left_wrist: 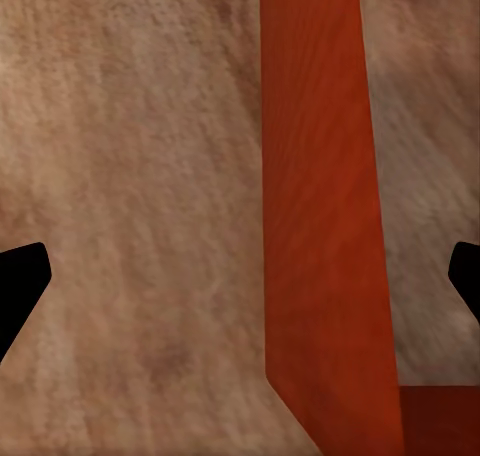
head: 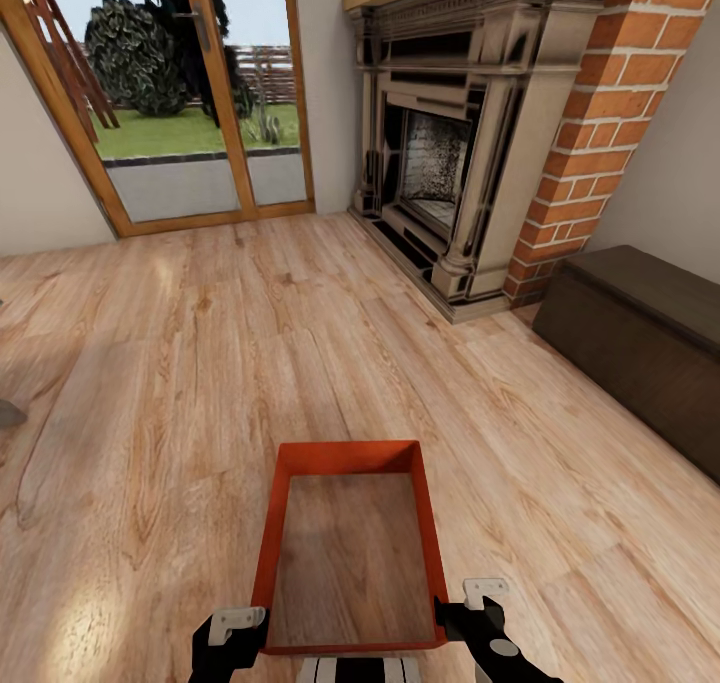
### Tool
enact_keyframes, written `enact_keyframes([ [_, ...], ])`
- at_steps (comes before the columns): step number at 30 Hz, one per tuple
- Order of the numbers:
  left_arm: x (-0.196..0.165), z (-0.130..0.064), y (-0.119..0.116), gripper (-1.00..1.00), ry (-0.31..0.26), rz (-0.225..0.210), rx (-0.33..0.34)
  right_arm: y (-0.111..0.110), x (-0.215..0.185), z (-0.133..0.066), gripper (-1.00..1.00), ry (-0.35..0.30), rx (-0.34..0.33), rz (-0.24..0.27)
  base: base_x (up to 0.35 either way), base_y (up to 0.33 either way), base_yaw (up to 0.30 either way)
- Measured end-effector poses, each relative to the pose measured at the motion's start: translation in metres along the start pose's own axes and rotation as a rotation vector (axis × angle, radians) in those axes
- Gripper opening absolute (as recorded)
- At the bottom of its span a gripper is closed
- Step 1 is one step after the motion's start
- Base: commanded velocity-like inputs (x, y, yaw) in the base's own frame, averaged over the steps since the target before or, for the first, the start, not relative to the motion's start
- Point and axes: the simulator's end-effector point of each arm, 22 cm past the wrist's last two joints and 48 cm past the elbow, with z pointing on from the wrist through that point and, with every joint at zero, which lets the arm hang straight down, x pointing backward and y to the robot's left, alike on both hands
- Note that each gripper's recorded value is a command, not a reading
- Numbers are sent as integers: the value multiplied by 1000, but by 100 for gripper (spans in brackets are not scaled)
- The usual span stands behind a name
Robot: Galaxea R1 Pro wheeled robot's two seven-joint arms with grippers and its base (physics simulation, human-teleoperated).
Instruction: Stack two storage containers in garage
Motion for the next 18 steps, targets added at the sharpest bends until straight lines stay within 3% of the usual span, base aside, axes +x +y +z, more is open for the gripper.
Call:
enact_keyframes([
  [18, 0, 0, 0, 100, -10, 0, 1, 0, -1, 0, 100, -9, 0, 0, 0, 0, 0],
])
